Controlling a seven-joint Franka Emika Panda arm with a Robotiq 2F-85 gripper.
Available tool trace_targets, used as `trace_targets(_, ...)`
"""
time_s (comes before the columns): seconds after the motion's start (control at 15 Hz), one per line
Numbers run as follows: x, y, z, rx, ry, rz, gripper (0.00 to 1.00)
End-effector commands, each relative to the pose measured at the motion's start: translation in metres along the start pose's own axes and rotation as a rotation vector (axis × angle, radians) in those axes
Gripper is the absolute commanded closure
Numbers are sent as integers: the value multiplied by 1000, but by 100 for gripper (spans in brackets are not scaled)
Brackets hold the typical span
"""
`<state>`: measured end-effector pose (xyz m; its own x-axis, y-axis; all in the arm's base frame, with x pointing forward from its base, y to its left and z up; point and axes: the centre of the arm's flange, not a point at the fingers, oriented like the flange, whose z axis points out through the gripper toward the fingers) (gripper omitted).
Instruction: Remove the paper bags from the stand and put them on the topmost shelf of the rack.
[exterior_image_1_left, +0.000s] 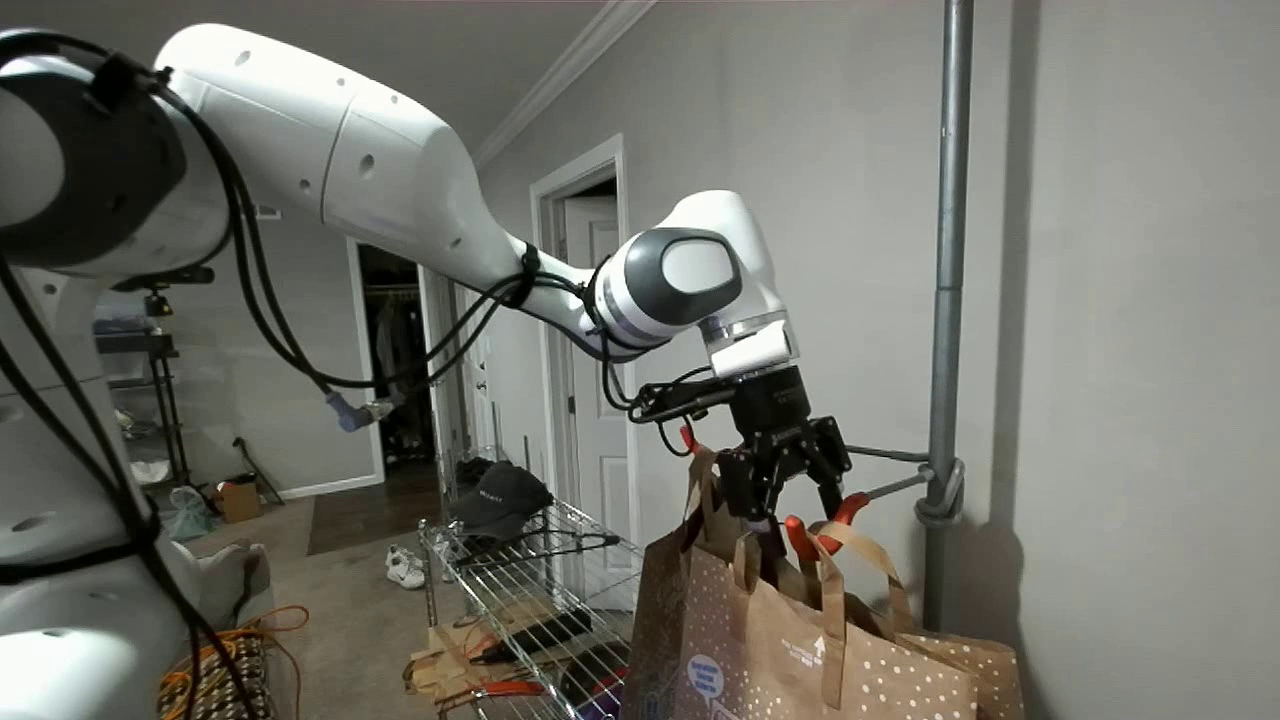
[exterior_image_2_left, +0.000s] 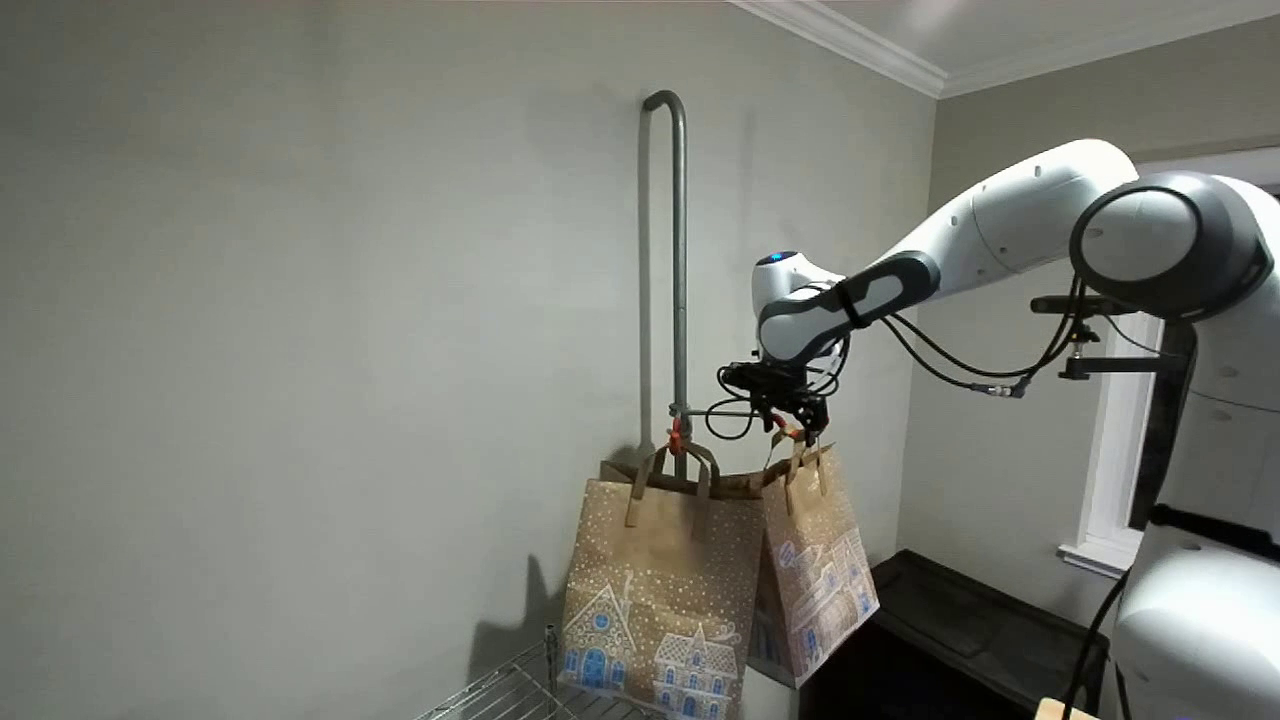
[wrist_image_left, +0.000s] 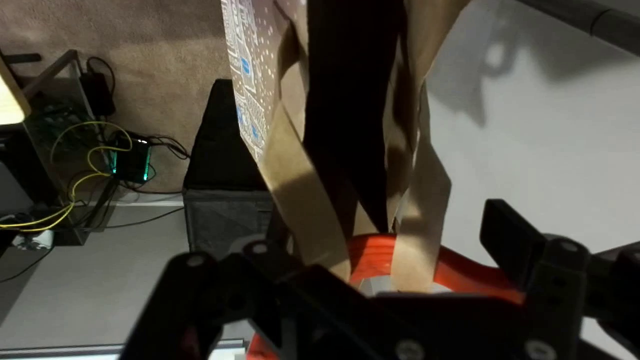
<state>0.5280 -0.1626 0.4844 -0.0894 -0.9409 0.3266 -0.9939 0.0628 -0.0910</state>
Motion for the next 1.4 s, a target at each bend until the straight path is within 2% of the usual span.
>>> trace_targets(0.0, 0, 7, 2, 6, 15, -7, 31)
trace_targets(0.67, 2, 8, -7, 1, 16, 2, 95)
trace_targets(1.0, 10, 19, -27, -6, 38, 2, 100)
trace_targets(1.33, 22, 42, -46, -96, 89, -1, 97)
